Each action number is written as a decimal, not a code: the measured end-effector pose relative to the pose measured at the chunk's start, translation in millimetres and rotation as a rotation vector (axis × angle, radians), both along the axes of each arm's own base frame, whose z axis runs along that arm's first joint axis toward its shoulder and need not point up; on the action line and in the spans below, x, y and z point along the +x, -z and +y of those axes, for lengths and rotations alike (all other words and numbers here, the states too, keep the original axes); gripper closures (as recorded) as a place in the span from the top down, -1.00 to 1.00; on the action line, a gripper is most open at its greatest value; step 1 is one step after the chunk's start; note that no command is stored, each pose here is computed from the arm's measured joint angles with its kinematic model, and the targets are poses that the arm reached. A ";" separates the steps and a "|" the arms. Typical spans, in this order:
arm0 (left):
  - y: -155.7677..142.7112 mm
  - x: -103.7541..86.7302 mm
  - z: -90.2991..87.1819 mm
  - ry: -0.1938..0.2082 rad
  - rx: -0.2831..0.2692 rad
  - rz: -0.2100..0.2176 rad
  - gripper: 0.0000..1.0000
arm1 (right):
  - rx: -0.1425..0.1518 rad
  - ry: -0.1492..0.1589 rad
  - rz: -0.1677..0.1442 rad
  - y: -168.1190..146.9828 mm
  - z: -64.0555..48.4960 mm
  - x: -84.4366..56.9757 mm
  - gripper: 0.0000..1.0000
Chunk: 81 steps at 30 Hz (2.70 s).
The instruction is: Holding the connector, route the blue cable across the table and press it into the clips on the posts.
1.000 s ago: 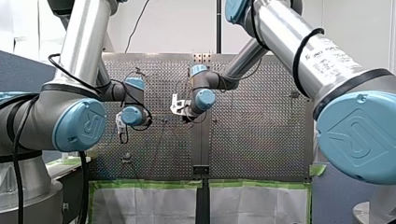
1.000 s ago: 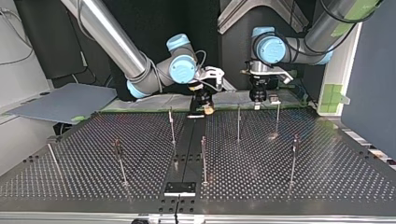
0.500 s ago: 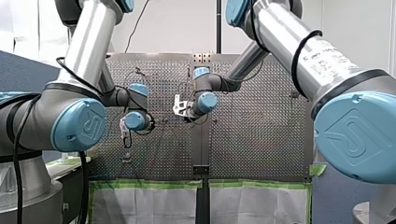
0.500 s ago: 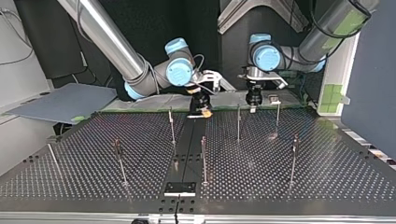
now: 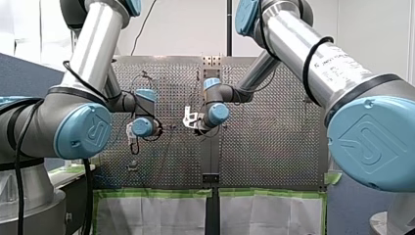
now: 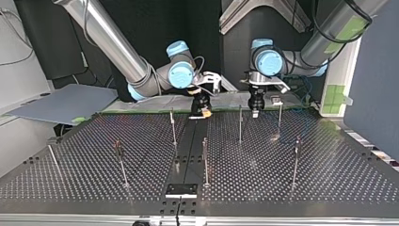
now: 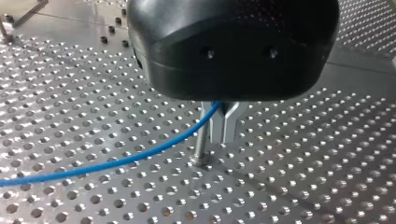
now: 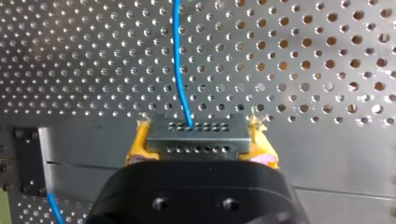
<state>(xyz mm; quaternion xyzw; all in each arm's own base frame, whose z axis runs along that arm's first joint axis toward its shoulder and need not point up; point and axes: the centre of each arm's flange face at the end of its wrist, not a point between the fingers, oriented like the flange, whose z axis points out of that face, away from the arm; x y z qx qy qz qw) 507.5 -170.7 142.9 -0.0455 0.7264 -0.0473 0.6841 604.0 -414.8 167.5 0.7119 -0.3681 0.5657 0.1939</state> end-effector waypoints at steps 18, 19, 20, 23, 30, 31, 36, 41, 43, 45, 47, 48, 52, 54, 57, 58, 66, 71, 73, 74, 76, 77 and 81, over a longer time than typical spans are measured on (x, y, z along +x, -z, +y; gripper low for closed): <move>6.7 49.8 1.7 0.005 0.004 0.018 -1.00 | -0.033 0.023 -0.054 -21.1 -38.4 -8.5 -1.00; 9.0 53.5 2.4 0.004 0.004 0.023 -1.00 | -0.033 0.026 -0.055 -21.2 -40.8 -10.2 -1.00; 9.6 56.4 2.8 0.003 0.004 0.025 -1.00 | -0.033 0.028 -0.055 -21.3 -42.4 -11.4 -1.00; 6.1 66.4 4.1 0.000 0.002 0.019 -1.00 | -0.033 0.035 -0.056 -21.3 -47.2 -15.0 -1.00; -5.1 80.8 6.2 -0.005 -0.003 -0.003 -0.55 | -0.035 0.048 -0.056 -22.0 -55.0 -20.6 -1.00; -5.5 81.2 6.4 -0.005 -0.005 -0.003 -0.47 | -0.036 0.048 -0.056 -22.0 -55.5 -21.0 -1.00; -4.4 80.2 8.4 -0.006 -0.011 0.016 0.36 | -0.036 0.049 -0.056 -22.0 -55.9 -21.4 -1.00; -0.6 76.1 12.9 -0.022 0.015 0.060 1.00 | -0.035 0.048 -0.054 -21.8 -55.8 -21.6 -1.00; 0.7 73.8 14.8 -0.037 0.029 0.081 1.00 | -0.034 0.047 -0.052 -21.6 -55.5 -21.7 -1.00; 2.0 71.2 15.5 -0.050 0.039 0.099 1.00 | -0.033 0.047 -0.050 -21.4 -55.3 -21.8 -1.00; 3.1 67.8 15.0 -0.059 0.047 0.120 1.00 | -0.032 0.046 -0.050 -21.2 -55.2 -21.9 -1.00; 3.3 65.9 14.7 -0.062 0.049 0.130 1.00 | -0.032 0.046 -0.049 -21.2 -55.1 -21.9 -1.00; 1.2 53.0 13.3 -0.064 0.054 0.168 1.00 | -0.030 0.045 -0.046 -20.8 -54.7 -22.2 -1.00; -0.7 45.0 13.1 -0.063 0.054 0.185 1.00 | -0.029 0.045 -0.045 -20.8 -54.6 -22.3 -1.00; -4.6 29.9 12.2 -0.061 0.053 0.214 1.00 | -0.028 0.045 -0.044 -20.6 -54.4 -22.3 -1.00; -6.4 24.0 11.7 -0.060 0.052 0.222 1.00 | -0.028 0.044 -0.044 -20.6 -54.1 -22.2 -1.00; -19.5 -11.3 6.5 -0.055 0.041 0.236 1.00 | -0.025 0.040 -0.041 -20.3 -51.8 -20.9 -1.00; -32.7 -27.1 -1.4 -0.036 0.037 0.221 1.00 | -0.023 0.039 -0.040 -20.1 -51.2 -20.8 -1.00; -41.0 -31.8 -5.2 -0.028 0.035 0.211 1.00 | -0.023 0.039 -0.040 -20.1 -51.2 -20.7 -1.00; -44.5 -33.4 -6.8 -0.024 0.034 0.205 1.00 | -0.022 0.040 -0.039 -20.1 -51.4 -21.0 -1.00; -53.0 -37.1 -11.0 -0.014 0.033 0.193 1.00 | -0.019 0.041 -0.035 -19.7 -51.9 -22.2 -1.00; -56.8 -38.7 -13.2 -0.009 0.033 0.187 1.00 | -0.017 0.042 -0.033 -19.5 -52.1 -22.7 -1.00; -68.6 -45.6 -23.0 0.013 0.033 0.172 1.00 | -0.013 0.046 -0.029 -19.1 -54.0 -25.2 -1.00</move>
